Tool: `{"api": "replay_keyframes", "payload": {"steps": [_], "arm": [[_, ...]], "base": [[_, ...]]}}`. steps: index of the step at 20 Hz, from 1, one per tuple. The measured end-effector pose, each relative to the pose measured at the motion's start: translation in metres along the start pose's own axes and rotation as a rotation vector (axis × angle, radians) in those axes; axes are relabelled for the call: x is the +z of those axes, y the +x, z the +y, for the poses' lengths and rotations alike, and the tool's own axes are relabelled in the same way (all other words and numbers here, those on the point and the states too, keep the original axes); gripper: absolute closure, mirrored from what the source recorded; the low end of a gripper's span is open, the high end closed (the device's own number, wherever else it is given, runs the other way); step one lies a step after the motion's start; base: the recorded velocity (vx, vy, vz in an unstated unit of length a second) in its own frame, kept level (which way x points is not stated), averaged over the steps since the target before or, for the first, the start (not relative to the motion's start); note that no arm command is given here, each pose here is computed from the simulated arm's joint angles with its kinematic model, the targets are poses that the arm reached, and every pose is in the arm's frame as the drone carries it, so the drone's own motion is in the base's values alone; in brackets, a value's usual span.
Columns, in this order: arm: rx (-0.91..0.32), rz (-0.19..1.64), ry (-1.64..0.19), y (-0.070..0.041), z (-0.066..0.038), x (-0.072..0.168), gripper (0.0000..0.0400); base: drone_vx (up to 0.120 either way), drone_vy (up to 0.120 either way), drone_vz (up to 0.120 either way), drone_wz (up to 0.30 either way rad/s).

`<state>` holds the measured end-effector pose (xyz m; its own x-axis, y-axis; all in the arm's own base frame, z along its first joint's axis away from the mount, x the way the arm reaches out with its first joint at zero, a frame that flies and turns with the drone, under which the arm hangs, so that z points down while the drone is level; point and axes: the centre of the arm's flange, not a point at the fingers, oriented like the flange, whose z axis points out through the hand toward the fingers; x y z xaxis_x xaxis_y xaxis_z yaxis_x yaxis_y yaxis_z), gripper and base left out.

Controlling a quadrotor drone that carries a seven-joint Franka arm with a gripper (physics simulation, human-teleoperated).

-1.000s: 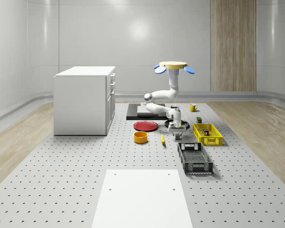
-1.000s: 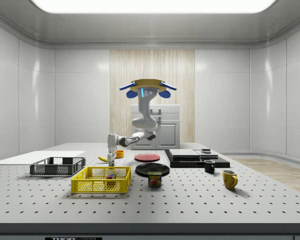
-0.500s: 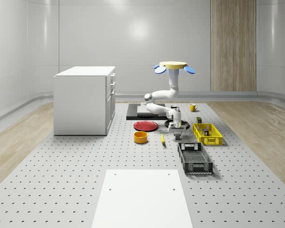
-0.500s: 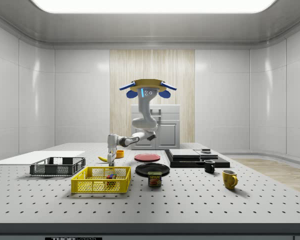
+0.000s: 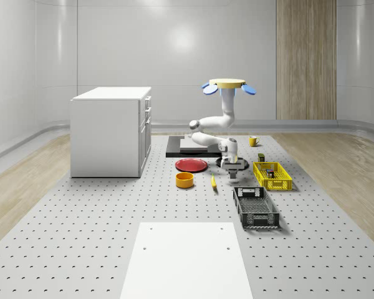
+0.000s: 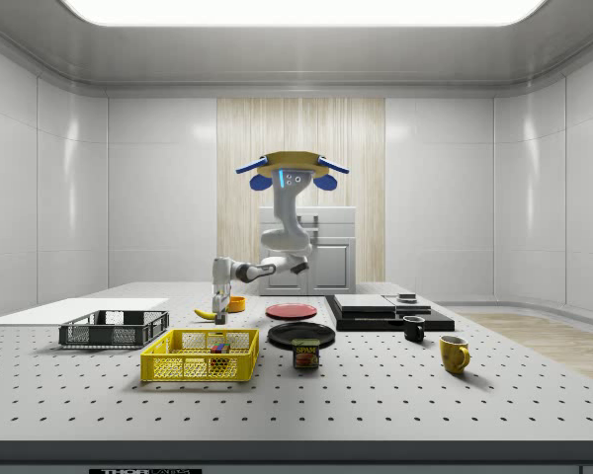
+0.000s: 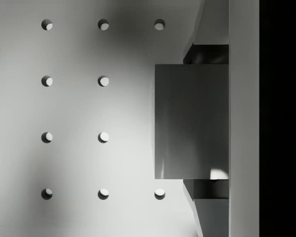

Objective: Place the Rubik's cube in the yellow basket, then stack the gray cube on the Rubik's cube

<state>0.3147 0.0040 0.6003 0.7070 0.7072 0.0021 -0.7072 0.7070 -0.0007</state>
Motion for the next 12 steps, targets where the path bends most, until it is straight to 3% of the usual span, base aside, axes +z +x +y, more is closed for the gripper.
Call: {"api": "replay_keyframes", "payload": {"steps": [2,10,12], "arm": [[0.000,0.000,0.000,0.000,0.000,-0.005,0.0150],[0.000,0.000,0.000,0.000,0.000,-0.012,0.0150],[0.000,0.000,0.000,0.000,0.000,-0.013,0.0150]], "base": [[-0.040,0.040,0.120,0.000],[-0.120,0.120,0.120,0.000],[-0.120,0.120,0.040,0.000]]}}
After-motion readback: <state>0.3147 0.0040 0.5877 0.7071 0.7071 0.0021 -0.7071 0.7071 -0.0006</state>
